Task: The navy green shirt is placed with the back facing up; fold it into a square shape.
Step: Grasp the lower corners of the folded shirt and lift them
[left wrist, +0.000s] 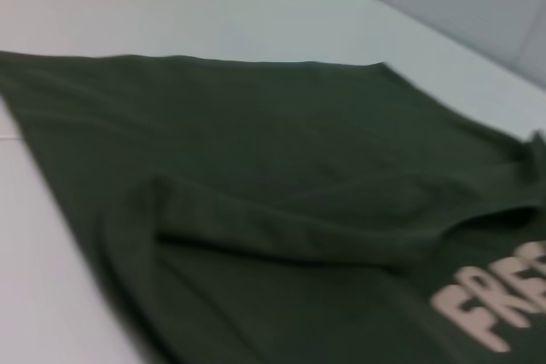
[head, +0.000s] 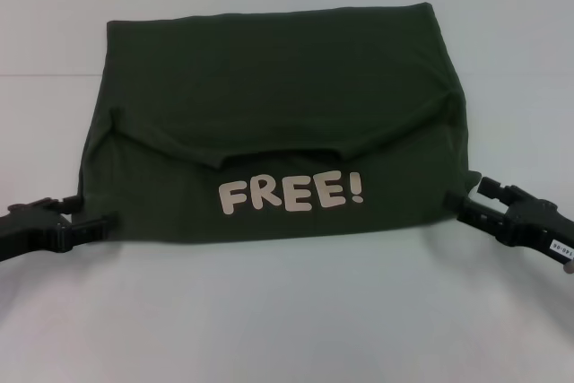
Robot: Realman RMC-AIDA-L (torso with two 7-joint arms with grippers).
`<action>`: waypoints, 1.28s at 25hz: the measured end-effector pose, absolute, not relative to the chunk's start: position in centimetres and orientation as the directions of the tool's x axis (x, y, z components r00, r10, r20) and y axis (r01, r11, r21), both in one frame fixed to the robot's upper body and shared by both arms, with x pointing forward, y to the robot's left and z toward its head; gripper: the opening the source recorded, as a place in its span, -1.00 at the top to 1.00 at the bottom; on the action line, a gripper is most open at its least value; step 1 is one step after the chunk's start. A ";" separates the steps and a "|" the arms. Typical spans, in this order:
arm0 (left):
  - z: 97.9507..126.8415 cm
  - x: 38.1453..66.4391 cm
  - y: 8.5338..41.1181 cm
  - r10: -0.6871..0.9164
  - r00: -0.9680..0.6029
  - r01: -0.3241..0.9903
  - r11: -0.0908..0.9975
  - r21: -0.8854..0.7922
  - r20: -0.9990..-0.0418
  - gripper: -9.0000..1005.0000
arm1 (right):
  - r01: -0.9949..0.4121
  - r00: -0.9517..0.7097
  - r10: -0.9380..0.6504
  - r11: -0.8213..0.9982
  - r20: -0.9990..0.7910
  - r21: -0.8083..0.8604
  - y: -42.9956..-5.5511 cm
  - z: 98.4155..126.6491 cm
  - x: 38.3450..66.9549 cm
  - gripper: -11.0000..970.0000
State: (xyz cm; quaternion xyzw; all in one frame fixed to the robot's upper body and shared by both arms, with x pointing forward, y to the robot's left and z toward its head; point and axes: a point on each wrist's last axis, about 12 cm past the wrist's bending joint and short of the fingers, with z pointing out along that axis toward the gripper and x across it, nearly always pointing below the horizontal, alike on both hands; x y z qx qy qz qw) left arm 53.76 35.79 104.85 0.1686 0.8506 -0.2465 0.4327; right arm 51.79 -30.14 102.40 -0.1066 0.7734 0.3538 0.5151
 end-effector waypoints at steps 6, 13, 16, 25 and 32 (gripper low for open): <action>104.7 53.6 36.4 0.083 -0.545 0.452 0.867 -0.209 -0.834 -0.65 | -0.542 -0.447 0.188 0.720 -0.875 0.432 -29.9 102.3 51.6 -0.97; 104.2 53.4 35.8 0.054 -0.578 0.456 0.849 -0.267 -0.814 -0.66 | -0.542 -0.446 0.188 0.721 -0.875 0.431 -30.0 102.3 51.6 -0.96; 104.0 53.6 35.1 0.054 -0.582 0.458 0.846 -0.273 -0.811 -0.66 | -0.542 -0.444 0.189 0.721 -0.876 0.431 -29.9 102.4 51.7 -0.96; 103.8 53.5 34.5 0.017 -0.617 0.442 0.835 -0.328 -0.787 -0.62 | -0.540 -0.444 0.192 0.722 -0.875 0.432 -30.0 102.4 51.7 -0.96; 103.6 53.8 34.1 0.033 -0.656 0.431 0.837 -0.338 -0.754 -0.49 | -0.541 -0.444 0.198 0.718 -0.874 0.438 -29.9 102.4 51.6 -0.97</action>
